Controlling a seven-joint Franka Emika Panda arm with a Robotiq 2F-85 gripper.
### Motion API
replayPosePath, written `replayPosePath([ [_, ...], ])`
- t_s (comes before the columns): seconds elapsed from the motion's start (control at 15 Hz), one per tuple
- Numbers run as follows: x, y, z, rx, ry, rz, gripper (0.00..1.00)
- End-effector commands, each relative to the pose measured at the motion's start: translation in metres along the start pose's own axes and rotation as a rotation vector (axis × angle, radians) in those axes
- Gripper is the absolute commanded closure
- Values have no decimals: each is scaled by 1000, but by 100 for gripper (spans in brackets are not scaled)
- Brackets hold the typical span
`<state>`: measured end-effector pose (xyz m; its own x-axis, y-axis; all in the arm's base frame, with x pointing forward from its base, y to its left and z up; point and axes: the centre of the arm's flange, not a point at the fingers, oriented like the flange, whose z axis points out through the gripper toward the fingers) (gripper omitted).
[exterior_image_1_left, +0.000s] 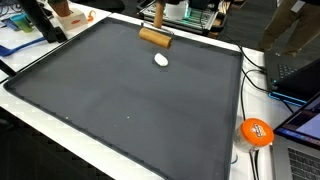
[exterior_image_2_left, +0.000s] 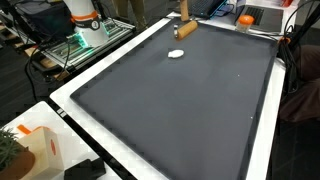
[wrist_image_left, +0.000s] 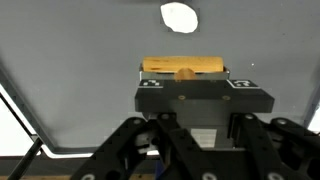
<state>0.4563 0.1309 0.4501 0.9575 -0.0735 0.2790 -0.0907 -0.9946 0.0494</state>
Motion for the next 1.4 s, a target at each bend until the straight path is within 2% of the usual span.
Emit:
replayPosePath([
  [0.0, 18, -3, 10, 3, -51, 3, 78],
  [0.4, 50, -11, 17, -7, -105, 5, 78],
  [0.73, 81, -12, 27, -51, -203, 6, 78],
  [1.13, 105, -20, 37, -57, -298, 2, 78],
  [1.27, 115, -20, 43, -59, -293, 26, 78],
  [1.33, 98, -18, 43, -43, -286, 10, 53],
])
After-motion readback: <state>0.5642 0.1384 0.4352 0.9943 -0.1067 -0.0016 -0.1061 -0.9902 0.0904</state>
